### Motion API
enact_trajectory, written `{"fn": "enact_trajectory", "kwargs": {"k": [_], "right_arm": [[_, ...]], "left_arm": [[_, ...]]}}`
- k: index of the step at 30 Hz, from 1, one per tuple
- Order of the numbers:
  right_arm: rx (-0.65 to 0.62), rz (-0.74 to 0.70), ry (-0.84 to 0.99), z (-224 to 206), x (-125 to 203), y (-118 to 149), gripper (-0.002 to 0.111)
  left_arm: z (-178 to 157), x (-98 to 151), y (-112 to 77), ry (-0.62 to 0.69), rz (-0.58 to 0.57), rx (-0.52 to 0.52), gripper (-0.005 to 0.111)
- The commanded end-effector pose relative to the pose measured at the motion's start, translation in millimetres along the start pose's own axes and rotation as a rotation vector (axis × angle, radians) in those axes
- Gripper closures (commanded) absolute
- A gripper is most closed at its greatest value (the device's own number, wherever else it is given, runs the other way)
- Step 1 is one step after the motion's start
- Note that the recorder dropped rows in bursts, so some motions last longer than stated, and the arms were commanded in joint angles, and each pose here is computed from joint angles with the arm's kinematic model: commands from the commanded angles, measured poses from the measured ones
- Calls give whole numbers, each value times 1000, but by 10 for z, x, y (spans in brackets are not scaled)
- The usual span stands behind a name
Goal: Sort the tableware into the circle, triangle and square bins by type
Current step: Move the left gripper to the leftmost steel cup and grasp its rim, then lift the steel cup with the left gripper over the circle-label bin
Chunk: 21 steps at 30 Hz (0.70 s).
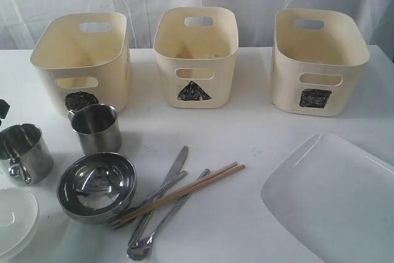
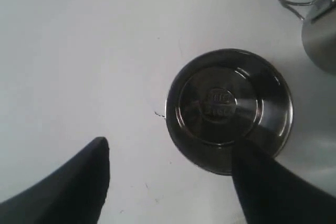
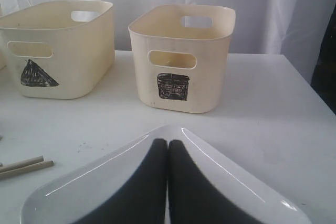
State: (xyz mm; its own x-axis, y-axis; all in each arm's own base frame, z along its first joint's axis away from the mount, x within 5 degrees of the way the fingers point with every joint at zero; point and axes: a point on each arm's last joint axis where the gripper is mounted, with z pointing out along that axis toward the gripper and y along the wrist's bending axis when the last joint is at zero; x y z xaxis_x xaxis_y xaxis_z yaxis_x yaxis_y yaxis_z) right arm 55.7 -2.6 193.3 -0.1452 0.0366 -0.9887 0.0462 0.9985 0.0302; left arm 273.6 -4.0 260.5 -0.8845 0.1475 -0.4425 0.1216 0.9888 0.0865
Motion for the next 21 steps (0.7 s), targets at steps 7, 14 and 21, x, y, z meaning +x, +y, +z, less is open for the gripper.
{"fn": "enact_trajectory", "kwargs": {"k": [7, 14, 21], "right_arm": [[-4, 29, -4, 0, 10, 2, 108], [-4, 29, -4, 0, 10, 2, 108], [-4, 29, -4, 0, 10, 2, 108]], "left_arm": [[132, -46, -16, -4, -45, 4, 35], [488, -136, 22, -28, 10, -37, 35], [751, -92, 23, 43, -155, -29, 35]]}}
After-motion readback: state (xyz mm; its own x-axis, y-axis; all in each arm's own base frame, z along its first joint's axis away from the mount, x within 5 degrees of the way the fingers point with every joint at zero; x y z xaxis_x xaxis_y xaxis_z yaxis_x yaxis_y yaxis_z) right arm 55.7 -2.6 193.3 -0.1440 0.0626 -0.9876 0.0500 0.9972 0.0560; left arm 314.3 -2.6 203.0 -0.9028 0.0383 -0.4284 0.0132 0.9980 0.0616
